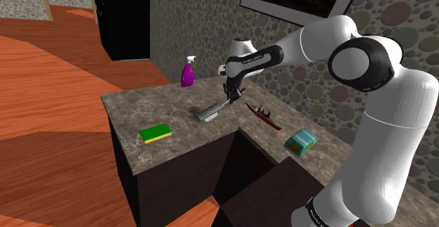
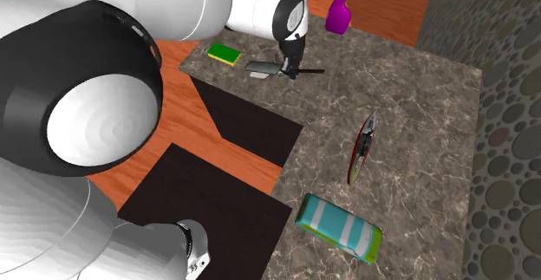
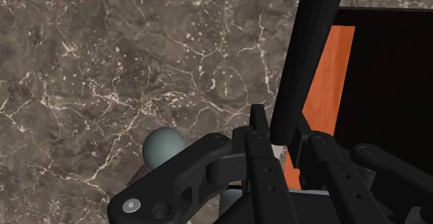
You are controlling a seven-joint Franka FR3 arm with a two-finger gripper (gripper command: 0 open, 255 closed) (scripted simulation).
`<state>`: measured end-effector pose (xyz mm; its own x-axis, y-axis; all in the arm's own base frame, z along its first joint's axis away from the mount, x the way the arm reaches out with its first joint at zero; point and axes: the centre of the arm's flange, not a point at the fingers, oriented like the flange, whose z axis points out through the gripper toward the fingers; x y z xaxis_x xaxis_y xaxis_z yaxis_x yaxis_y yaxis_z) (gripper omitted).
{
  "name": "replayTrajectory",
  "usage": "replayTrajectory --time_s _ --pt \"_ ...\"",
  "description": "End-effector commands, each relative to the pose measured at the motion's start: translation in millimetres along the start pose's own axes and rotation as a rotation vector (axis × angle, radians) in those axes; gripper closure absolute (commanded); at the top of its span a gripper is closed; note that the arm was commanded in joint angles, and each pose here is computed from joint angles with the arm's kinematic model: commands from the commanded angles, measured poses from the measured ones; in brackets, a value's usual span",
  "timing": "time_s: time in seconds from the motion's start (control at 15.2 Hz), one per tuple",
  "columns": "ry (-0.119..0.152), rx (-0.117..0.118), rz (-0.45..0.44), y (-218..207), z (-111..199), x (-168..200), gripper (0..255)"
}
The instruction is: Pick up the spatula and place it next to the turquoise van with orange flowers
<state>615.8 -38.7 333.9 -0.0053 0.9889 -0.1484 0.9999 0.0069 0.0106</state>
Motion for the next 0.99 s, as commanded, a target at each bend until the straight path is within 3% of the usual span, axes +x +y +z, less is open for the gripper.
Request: replayTrajectory --time_s 0.0,0.92 --pt "0.001 0.000 0.000 -22 2 -14 255" --pt "0.001 0.000 0.000 -169 17 -125 255"
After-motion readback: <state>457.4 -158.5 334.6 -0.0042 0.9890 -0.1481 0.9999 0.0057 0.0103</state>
